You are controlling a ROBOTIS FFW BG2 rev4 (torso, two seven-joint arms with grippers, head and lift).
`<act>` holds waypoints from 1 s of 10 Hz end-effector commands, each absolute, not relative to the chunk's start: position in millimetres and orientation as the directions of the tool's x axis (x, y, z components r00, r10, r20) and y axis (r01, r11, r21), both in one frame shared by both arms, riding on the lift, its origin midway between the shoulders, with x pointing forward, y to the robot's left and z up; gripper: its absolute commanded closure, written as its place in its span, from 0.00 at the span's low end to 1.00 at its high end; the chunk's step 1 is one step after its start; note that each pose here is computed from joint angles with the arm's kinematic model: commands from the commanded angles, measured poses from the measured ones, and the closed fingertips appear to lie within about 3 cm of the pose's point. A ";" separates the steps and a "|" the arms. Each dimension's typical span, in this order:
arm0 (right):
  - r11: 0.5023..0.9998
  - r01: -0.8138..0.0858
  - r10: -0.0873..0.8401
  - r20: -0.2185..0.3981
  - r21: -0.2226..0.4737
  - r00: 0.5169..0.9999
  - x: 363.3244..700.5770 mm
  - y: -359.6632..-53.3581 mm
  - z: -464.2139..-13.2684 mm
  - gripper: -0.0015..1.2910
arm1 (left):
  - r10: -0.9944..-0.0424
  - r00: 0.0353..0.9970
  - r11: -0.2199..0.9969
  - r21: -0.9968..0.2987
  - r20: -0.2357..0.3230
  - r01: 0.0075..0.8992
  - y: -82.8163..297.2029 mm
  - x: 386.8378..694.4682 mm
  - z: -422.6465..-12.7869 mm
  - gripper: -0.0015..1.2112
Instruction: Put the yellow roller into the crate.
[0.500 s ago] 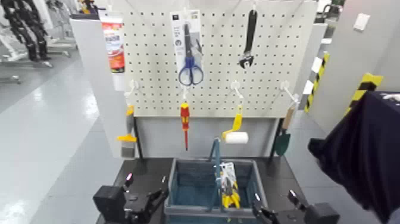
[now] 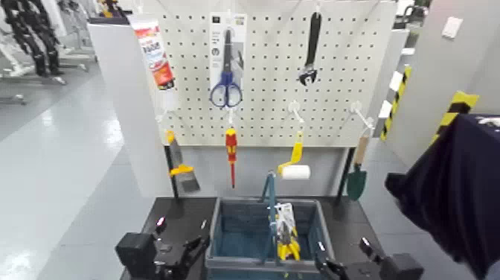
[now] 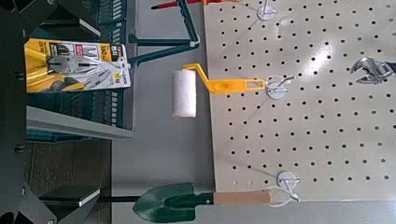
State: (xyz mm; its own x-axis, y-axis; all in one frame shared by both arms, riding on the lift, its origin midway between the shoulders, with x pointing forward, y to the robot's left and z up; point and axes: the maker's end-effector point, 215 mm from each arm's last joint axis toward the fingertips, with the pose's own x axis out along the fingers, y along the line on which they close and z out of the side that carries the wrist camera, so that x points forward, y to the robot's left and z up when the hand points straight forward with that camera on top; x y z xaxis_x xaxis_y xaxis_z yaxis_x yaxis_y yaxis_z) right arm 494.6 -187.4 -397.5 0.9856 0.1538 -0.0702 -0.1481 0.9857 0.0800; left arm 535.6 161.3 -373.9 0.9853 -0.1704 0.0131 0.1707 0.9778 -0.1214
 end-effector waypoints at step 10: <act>0.929 -0.369 0.368 -0.022 -0.023 0.930 597.1 -184.5 -331.4 0.10 | -0.164 0.986 0.977 -0.132 0.014 0.165 162.8 536.1 -375.5 0.14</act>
